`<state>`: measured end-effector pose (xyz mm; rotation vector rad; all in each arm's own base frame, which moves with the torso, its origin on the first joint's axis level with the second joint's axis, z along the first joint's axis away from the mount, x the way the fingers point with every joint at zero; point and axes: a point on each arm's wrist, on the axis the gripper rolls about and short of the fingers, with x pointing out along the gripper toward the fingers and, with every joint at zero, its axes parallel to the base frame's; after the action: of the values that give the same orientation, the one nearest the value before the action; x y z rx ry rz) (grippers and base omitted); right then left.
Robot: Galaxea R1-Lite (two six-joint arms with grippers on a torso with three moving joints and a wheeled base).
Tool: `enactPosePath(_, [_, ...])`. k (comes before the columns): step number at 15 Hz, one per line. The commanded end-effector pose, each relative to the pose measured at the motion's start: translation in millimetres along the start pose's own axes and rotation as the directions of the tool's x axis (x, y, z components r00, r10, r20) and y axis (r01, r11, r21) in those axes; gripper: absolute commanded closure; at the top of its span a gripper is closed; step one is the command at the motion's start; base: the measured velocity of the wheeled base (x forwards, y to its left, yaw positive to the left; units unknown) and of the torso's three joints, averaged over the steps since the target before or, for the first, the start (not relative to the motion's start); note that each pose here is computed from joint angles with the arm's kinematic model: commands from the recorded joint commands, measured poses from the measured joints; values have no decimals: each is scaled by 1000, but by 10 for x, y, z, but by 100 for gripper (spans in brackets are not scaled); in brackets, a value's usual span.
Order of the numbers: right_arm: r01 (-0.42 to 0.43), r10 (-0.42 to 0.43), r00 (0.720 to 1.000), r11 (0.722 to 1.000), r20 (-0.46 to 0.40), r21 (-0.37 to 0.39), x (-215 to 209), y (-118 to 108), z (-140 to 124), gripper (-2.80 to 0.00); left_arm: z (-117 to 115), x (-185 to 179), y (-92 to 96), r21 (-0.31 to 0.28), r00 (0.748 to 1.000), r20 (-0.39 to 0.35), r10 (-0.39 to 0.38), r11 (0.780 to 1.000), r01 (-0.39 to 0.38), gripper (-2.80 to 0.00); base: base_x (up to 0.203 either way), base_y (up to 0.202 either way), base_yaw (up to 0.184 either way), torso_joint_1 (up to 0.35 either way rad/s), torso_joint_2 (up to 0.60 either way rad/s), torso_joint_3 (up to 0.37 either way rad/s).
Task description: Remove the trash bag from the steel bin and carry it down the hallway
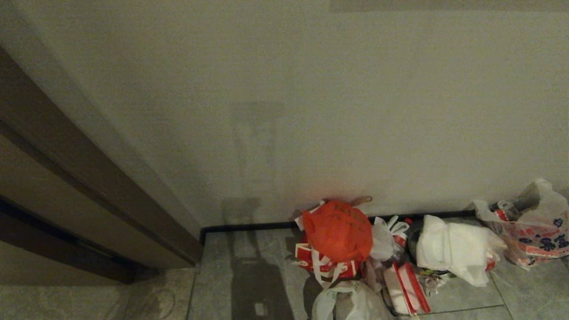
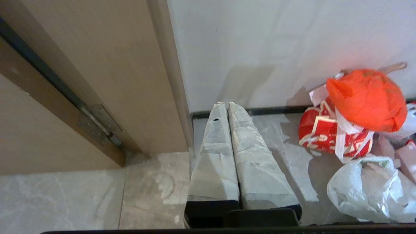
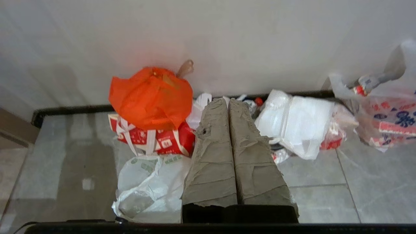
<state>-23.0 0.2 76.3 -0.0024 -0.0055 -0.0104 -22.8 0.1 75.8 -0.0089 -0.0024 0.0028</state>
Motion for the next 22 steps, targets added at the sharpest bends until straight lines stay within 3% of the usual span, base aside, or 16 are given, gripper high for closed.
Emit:
enactPosePath(1, [0, 0, 1000, 1000, -2, 2, 2, 0, 1, 0, -2, 1, 0, 0, 1000, -2, 1, 1000, -1, 0, 0, 0, 0, 2, 1, 205])
enactPosePath(22, [2, -2, 1000, 1000, 1, 2, 2, 0, 3, 0, -3, 2, 0, 0, 1000, -2, 0, 1000, 0, 0, 0, 0, 0, 2, 2, 203])
